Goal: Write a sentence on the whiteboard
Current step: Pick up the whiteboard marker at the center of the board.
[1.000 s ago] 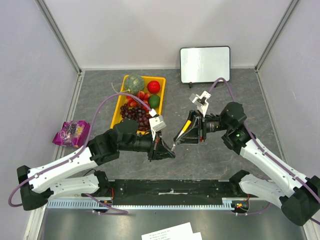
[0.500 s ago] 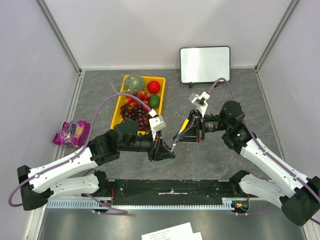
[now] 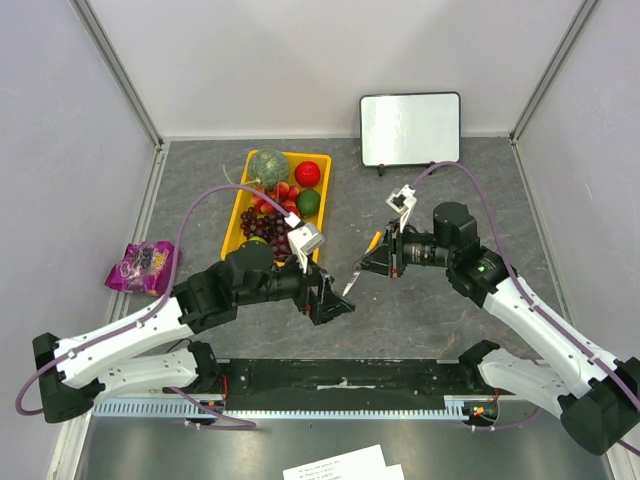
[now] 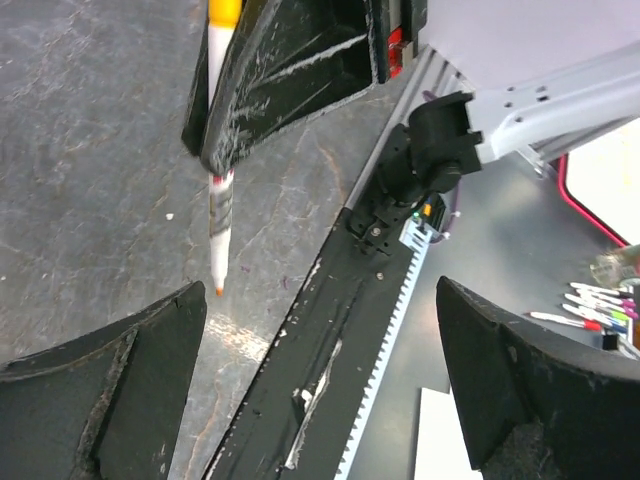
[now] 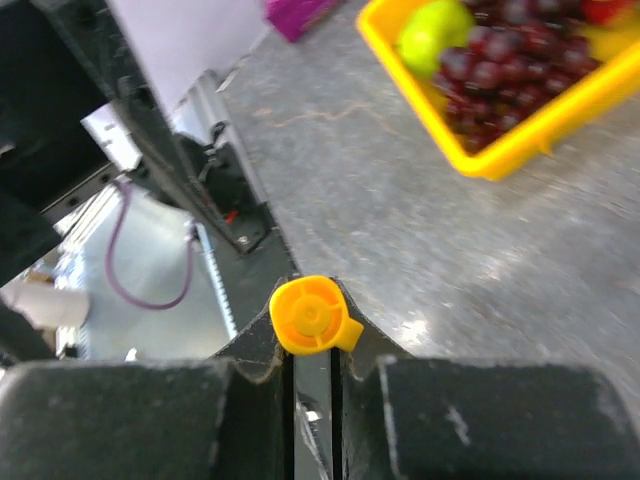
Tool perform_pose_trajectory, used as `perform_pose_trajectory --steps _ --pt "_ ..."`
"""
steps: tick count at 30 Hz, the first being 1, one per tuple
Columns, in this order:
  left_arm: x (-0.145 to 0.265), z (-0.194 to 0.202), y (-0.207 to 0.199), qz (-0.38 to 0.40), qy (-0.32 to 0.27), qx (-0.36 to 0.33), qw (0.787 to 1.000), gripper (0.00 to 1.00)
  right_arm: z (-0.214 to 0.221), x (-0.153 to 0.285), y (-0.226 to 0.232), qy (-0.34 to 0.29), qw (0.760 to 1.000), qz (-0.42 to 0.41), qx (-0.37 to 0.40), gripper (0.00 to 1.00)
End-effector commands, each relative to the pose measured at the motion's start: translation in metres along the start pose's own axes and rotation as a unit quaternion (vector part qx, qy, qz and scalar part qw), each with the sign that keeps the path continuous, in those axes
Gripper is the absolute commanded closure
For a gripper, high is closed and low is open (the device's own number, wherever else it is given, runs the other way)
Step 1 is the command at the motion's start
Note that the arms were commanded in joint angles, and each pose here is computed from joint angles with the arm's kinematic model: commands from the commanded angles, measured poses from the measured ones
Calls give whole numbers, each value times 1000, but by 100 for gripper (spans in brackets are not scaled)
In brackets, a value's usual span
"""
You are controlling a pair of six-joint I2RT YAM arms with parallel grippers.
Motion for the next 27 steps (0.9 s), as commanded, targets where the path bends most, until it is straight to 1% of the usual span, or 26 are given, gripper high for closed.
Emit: perform_pose_trajectory --steps 1,6,11,15,17,18,19,20,22,23,24,26,27 --pt "-15 -9 13 -42 -14 16 999 0 15 17 -39 6 992 125 -21 100" --pt "-32 -8 27 -64 2 18 998 0 10 23 -38 -4 993 115 -10 100" --pt "-48 -11 41 -64 4 17 998 0 -5 19 -17 -21 999 39 5 100" --pt "-61 -16 44 -51 0 3 999 0 -9 18 -11 -30 999 14 1 100" --pt "-68 -19 45 -47 -2 0 999 2 -12 17 -9 -38 999 5 0 100" --pt "-72 -20 46 -46 2 -1 999 5 -12 16 -8 -41 999 -2 -3 100" --pt "-76 -19 46 -43 6 -2 999 11 -14 15 -6 -46 999 -9 -6 100" --pt "-80 -19 48 -43 11 -3 999 26 -15 14 -7 -48 999 -12 -9 100" --pt "-83 -21 49 -40 11 -1 999 80 -16 12 -8 -49 999 -12 -13 100" --pt "-84 -22 52 -44 10 2 999 97 -15 10 -11 -47 999 -8 -15 100" --pt "-83 -23 54 -47 6 7 999 98 -14 9 -14 -45 999 -3 -18 98" --pt "-79 -26 62 -54 -1 20 998 98 -14 7 -23 -46 999 17 -21 79" --pt "-77 -28 67 -57 -4 31 998 98 -13 6 -28 -45 998 27 -23 66"
Point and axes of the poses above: each gripper's point midway between its finger pads, its own x axis back along the fingers, its own y axis along the line the jaws close on, z = x × y, the point moved 3 cm from there along x, back along the fingers, and after that the axes turned 15 degrees about x, right-handed, at the moved point
